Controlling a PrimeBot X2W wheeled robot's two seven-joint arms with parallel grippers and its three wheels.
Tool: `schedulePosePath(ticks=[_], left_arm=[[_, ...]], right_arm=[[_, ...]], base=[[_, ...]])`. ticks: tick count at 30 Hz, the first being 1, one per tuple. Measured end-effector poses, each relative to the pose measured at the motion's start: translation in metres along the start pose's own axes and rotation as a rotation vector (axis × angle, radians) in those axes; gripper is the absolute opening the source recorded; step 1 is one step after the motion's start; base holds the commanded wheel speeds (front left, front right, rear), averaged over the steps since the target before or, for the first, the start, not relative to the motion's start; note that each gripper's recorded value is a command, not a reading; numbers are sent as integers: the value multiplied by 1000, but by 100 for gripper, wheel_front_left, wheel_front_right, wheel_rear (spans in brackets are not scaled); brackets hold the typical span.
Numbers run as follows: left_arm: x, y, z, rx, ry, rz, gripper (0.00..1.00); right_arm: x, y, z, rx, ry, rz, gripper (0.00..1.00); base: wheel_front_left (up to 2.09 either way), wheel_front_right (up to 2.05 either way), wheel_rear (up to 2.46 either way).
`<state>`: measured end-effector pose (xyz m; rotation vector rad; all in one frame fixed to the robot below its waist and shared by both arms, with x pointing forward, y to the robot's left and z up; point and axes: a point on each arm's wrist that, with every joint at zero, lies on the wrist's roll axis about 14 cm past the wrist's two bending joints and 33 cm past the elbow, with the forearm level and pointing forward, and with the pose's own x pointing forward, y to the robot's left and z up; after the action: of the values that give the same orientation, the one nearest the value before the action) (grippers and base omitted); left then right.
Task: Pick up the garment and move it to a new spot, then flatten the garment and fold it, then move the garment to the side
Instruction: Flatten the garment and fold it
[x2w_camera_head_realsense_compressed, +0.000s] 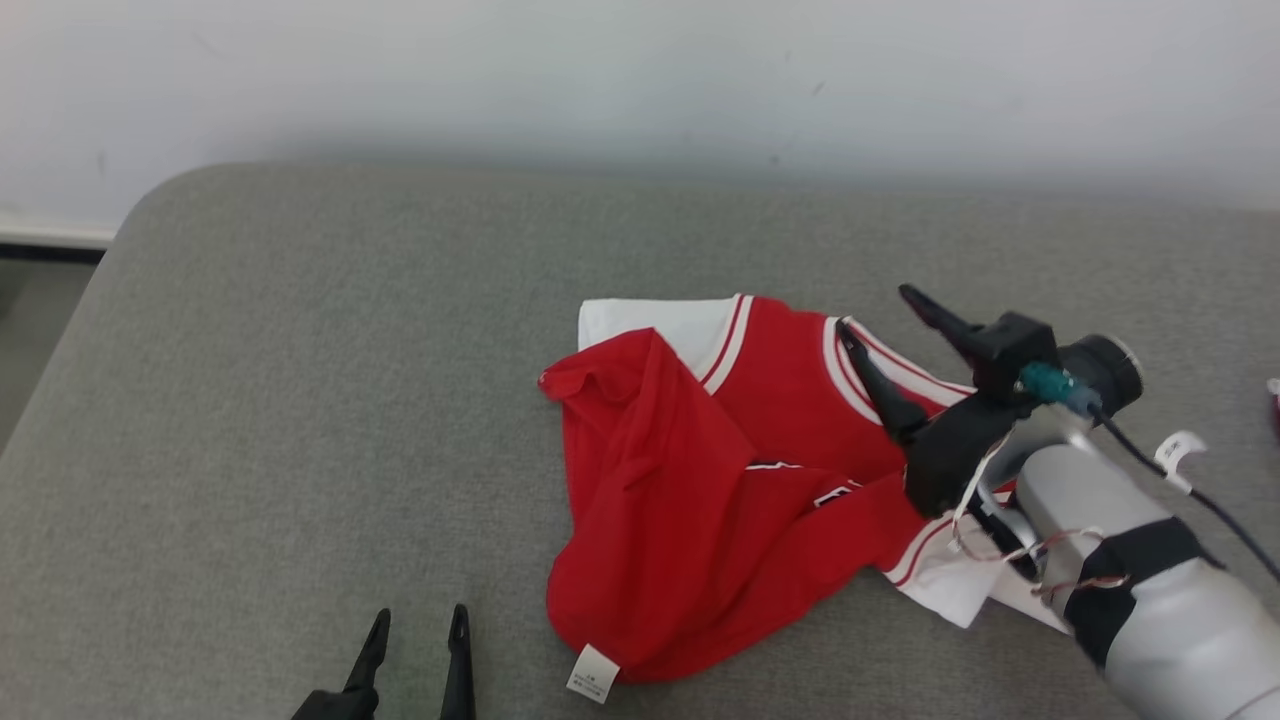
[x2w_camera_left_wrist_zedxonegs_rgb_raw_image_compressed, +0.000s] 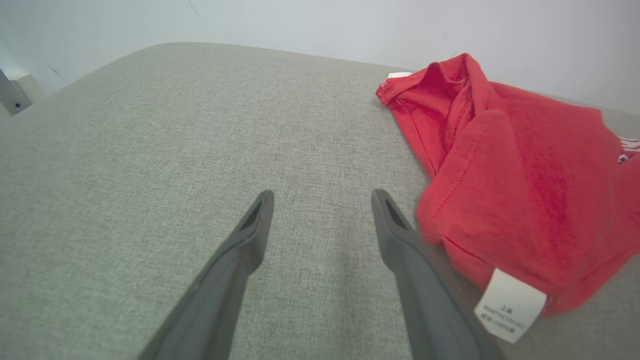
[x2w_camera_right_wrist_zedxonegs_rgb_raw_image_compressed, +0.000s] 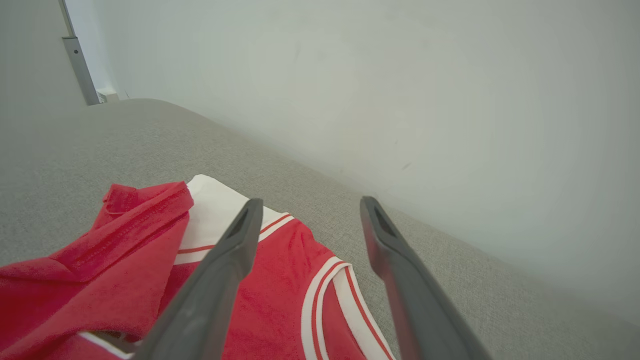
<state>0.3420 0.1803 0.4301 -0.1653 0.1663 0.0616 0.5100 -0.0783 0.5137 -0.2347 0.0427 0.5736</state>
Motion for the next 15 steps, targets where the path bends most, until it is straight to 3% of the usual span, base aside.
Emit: schedulePosePath(ticks=[5,15], left_arm=[[10,3,3,-1,-3,20,100],[17,12,-10,-18,45,77,100]], right_arm=[[31,-14,-16,-32,83,5,100],[83,-6,-60,-55,268,97,100]], base=[[0,0,0],[0,0,0]])
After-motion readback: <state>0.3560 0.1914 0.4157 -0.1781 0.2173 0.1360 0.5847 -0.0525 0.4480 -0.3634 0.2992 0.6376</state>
